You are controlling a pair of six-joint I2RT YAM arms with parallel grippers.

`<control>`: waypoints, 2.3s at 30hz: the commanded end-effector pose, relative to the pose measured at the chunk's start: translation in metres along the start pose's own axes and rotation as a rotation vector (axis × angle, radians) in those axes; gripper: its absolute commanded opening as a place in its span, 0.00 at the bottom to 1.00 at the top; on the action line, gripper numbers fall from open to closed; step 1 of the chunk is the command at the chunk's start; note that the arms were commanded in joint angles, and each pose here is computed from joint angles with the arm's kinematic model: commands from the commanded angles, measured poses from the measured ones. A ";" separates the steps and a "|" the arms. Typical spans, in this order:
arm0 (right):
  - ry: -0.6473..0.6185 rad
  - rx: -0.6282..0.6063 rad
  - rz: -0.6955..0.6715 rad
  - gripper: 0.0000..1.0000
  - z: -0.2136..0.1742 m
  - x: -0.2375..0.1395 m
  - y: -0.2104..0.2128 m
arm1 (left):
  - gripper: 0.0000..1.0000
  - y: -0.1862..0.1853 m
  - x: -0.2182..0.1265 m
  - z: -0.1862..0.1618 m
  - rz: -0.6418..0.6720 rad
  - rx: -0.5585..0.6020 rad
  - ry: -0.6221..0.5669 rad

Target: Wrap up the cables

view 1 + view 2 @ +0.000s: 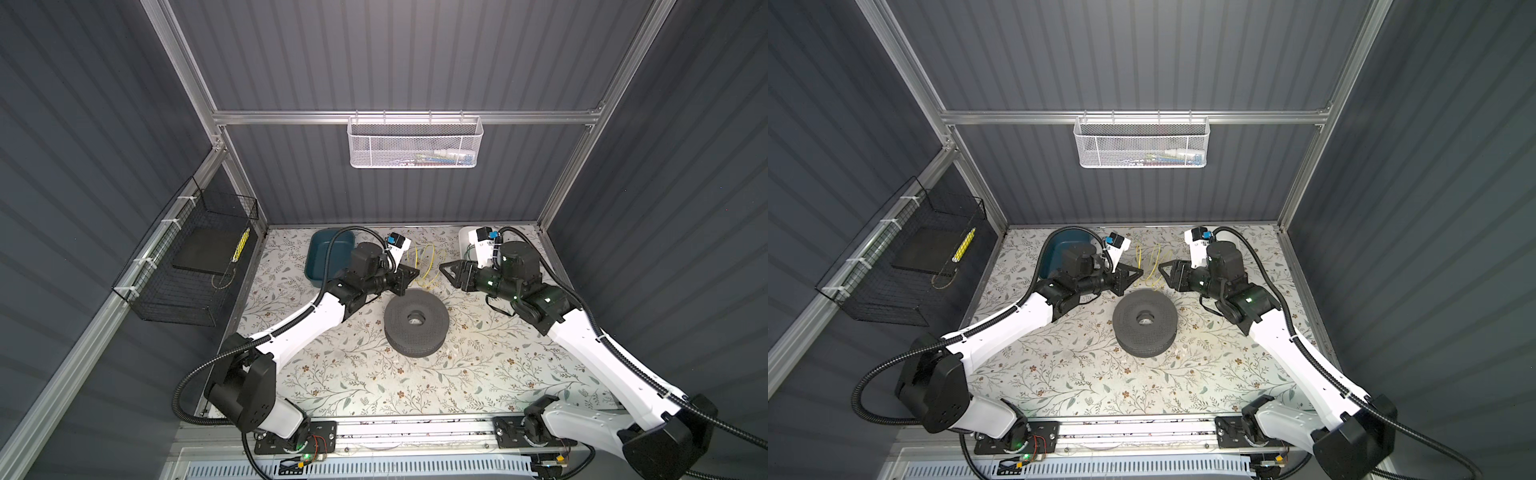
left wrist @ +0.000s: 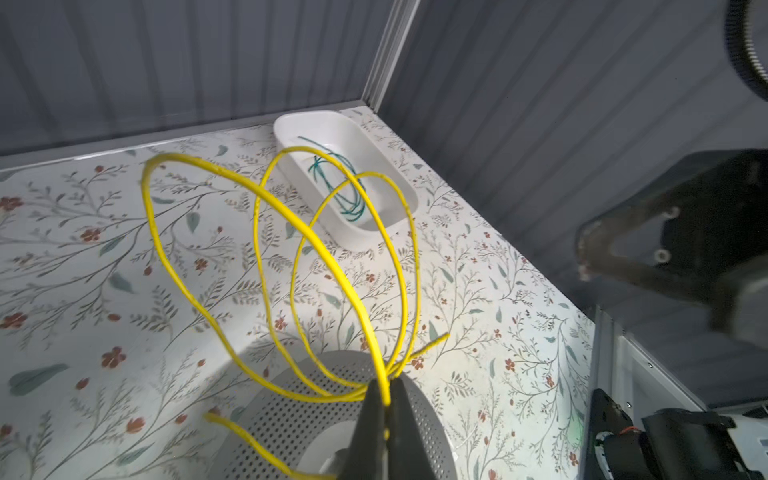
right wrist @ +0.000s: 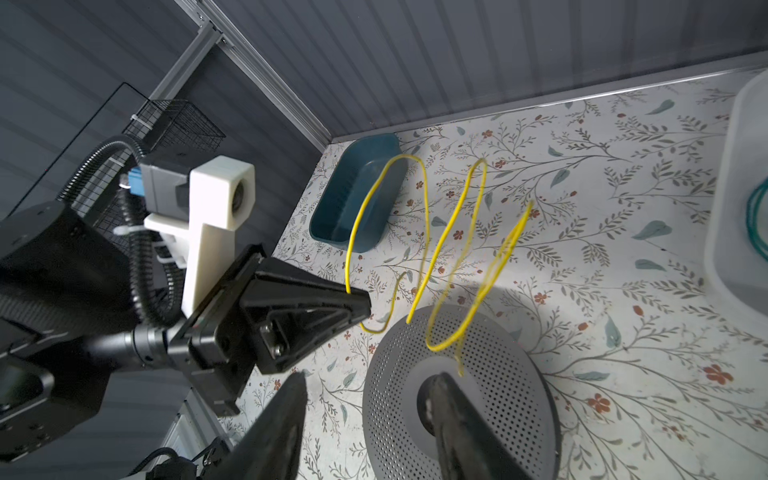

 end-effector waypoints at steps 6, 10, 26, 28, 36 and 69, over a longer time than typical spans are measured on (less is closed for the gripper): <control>0.027 0.048 -0.064 0.51 0.003 0.016 -0.013 | 0.00 -0.029 0.001 0.013 -0.087 0.037 -0.076; 0.032 0.075 -0.079 0.51 0.002 0.020 -0.021 | 0.00 -0.036 -0.003 0.016 -0.106 0.050 -0.081; -0.051 0.142 -0.077 0.02 0.037 0.027 -0.039 | 0.00 -0.044 -0.004 0.011 -0.152 0.079 -0.058; -0.098 0.155 -0.084 0.00 0.051 0.021 -0.044 | 0.00 -0.045 -0.004 0.009 -0.155 0.087 -0.044; -0.321 0.242 -0.142 0.00 0.114 -0.023 -0.079 | 0.00 -0.035 -0.004 -0.017 -0.102 0.121 0.093; -0.535 0.578 -0.173 0.00 0.134 -0.108 -0.183 | 0.00 -0.005 -0.052 -0.008 0.306 0.490 0.353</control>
Point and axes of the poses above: each gripper's point midway between its finger pads, its own x axis out along the fingers, its own y axis along the line the jaws close on, z = x × y, the point moved 3 cm from there along -x, back along the fingers, and after that the axes turned 8 degrees about x, right-handed, at the moved point
